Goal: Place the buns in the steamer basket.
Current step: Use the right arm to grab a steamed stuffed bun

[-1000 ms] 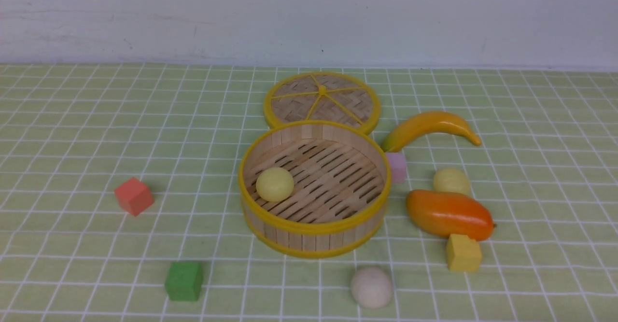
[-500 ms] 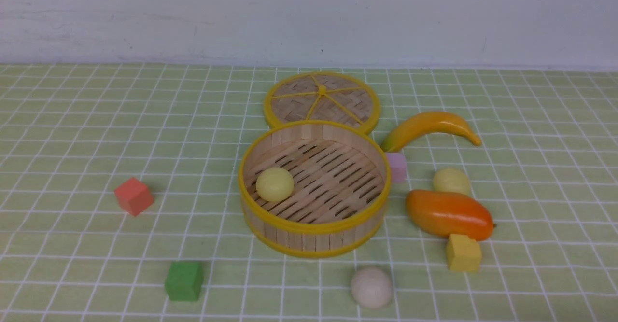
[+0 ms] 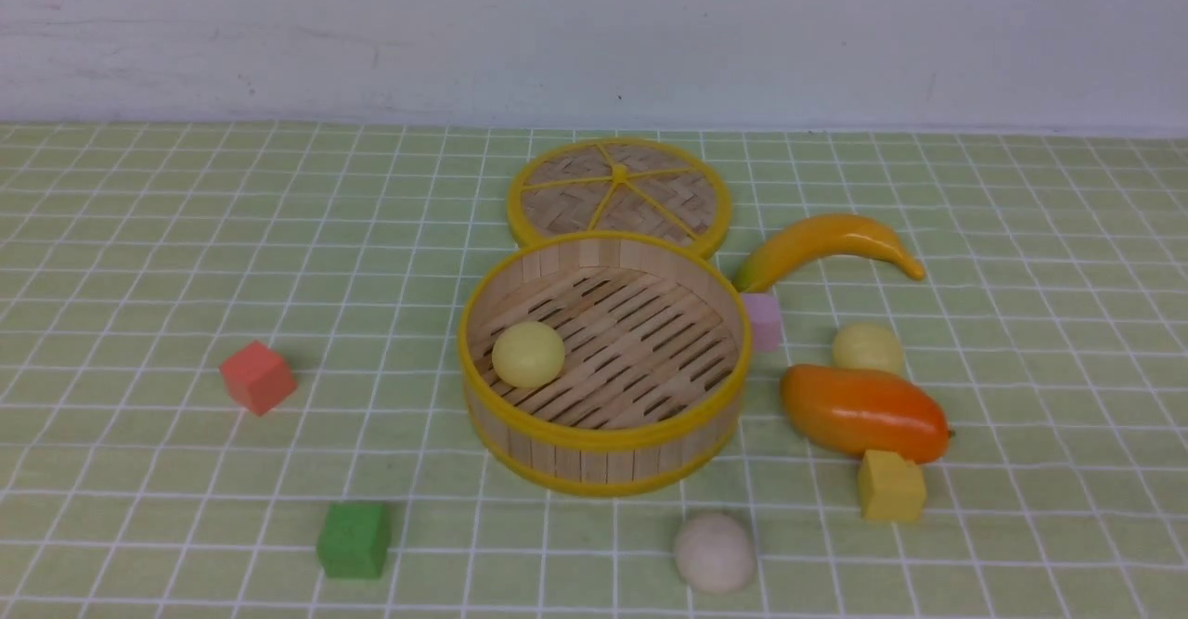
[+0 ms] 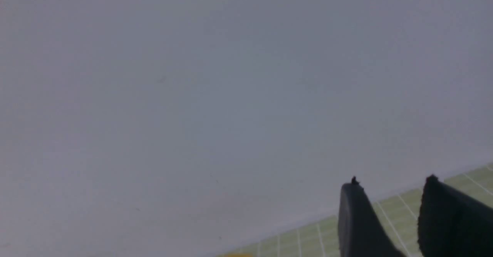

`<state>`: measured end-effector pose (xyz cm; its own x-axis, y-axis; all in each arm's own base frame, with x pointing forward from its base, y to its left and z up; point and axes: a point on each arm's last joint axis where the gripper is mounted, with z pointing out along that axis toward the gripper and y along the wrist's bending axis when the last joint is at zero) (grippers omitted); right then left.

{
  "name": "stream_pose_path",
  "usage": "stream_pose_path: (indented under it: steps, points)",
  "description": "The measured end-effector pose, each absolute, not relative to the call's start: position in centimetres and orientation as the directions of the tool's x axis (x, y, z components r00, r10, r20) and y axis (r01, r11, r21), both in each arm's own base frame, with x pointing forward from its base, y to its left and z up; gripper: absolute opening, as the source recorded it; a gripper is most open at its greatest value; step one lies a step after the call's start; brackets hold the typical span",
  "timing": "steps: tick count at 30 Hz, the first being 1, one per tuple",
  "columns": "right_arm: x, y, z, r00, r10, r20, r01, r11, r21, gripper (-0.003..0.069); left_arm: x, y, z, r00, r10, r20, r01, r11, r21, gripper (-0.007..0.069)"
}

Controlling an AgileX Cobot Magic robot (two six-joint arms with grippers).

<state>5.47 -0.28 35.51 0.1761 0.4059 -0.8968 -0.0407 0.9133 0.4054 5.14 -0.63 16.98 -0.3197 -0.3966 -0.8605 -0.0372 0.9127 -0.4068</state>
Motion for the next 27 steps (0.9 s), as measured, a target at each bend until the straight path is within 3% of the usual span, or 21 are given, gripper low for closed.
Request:
stream_pose_path:
  steps: [1, 2, 3, 4, 9, 14, 20, 27]
  points:
    - [5.8, -0.3, 35.6, 0.158, 0.406, -0.9, -0.03, 0.913, 0.407, 0.0239, 5.1, -0.6, 17.0, -0.32, -0.397, -0.861, -0.037, 0.913, -0.407, 0.0029]
    - [7.1, -0.5, 36.8, 0.049, 0.41, -0.911, 0.038, 0.91, 0.412, 0.0239, 5.1, -0.6, 17.0, -0.32, -0.397, -0.861, -0.037, 0.913, -0.407, 0.0031]
    - [7.3, -0.5, 37.0, 0.047, 0.41, -0.911, 0.039, 0.91, 0.412, 0.0239, 5.1, -0.6, 17.0, -0.32, -0.397, -0.861, -0.037, 0.913, -0.407, 0.0031]
    - [8.8, -0.6, 37.3, -0.058, 0.398, -0.915, 0.098, 0.915, 0.392, 0.0239, 5.1, -0.6, 17.0, -0.32, -0.397, -0.861, -0.037, 0.913, -0.407, 0.0034]
    - [13.5, -0.7, 34.7, -0.407, 0.239, -0.882, 0.163, 0.969, 0.188, 0.0239, 5.1, -0.6, 17.0, -0.32, -0.397, -0.861, -0.037, 0.913, -0.407, 0.0039]
    - [16.6, 0.6, 31.8, -0.618, 0.212, -0.757, 0.079, 0.975, 0.209, 0.0239, 5.1, -0.6, 17.0, -0.32, -0.397, -0.861, -0.037, 0.913, -0.407, 0.0041]
    - [19.7, 5.3, 27.7, -0.833, 0.026, -0.553, -0.203, 0.915, 0.349, 0.0239, 5.1, -0.6, 17.0, -0.32, -0.397, -0.861, -0.037, 0.913, -0.407, 0.0053]
    - [21.6, 11.0, 24.5, -0.889, -0.185, -0.419, -0.363, 0.843, 0.398, 0.0239, 5.1, -0.6, 17.0, -0.32, -0.396, -0.861, -0.037, 0.913, -0.406, 0.0057]
